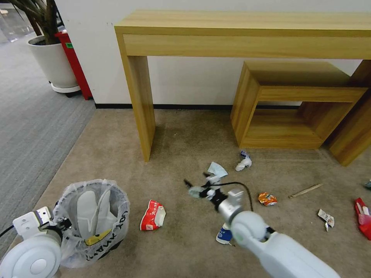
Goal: Pick up the trash bin and place the garbage on the floor into it.
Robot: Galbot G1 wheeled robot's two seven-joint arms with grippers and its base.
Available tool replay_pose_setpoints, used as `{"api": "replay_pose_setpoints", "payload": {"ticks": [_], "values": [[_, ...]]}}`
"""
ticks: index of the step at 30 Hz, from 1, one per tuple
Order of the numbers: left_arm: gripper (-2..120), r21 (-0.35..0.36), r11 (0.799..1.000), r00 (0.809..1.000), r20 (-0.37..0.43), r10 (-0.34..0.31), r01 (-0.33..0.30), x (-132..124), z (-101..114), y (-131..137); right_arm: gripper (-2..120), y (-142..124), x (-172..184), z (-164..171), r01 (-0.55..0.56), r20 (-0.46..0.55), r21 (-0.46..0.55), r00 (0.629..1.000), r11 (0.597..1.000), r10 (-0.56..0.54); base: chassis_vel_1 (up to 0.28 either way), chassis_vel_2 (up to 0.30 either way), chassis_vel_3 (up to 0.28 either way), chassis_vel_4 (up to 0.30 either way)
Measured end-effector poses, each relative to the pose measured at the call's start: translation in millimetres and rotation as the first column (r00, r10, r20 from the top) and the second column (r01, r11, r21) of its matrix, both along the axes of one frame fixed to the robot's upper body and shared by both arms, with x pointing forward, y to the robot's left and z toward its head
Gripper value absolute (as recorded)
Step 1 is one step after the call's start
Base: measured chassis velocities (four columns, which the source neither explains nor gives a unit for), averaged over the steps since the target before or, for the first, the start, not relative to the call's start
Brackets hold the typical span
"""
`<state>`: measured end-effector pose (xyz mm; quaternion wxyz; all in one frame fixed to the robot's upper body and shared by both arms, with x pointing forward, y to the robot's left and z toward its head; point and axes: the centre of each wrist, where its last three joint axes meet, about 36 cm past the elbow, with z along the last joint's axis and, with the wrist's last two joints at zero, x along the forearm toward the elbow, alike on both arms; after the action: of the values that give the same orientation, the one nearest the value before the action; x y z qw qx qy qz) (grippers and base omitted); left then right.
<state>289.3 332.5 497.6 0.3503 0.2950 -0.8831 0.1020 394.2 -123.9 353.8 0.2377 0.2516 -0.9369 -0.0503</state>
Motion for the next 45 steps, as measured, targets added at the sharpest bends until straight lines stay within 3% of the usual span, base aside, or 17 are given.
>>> {"api": "replay_pose_setpoints", "payload": {"ticks": [6,16,36,45], "values": [[1,0.000,1.000,1.000,0.004,0.013,-0.013,-1.3,0.2,1.2,100,60.2,-6.3,16.6,0.037,-0.194,-0.046,0.980,0.998,-0.045,0.000,0.000,0.000,0.000],[1,0.015,0.999,0.999,-0.001,0.050,-0.050,-3.6,0.0,4.8,100,123.5,-5.8,18.4,-0.003,-0.344,-0.099,0.938,0.995,-0.031,0.000,0.000,0.000,0.000],[1,0.011,0.995,0.996,-0.008,0.094,-0.094,-3.4,-1.0,9.0,100,194.2,16.7,12.5,0.014,-0.490,-0.121,0.869,0.993,-0.072,0.000,0.000,0.000,0.000],[1,0.014,0.995,0.995,-0.015,0.102,-0.102,-3.9,-5.5,9.5,100,220.7,29.9,5.4,0.050,-0.455,-0.159,0.883,0.986,-0.118,0.000,0.000,0.000,0.000]]}}
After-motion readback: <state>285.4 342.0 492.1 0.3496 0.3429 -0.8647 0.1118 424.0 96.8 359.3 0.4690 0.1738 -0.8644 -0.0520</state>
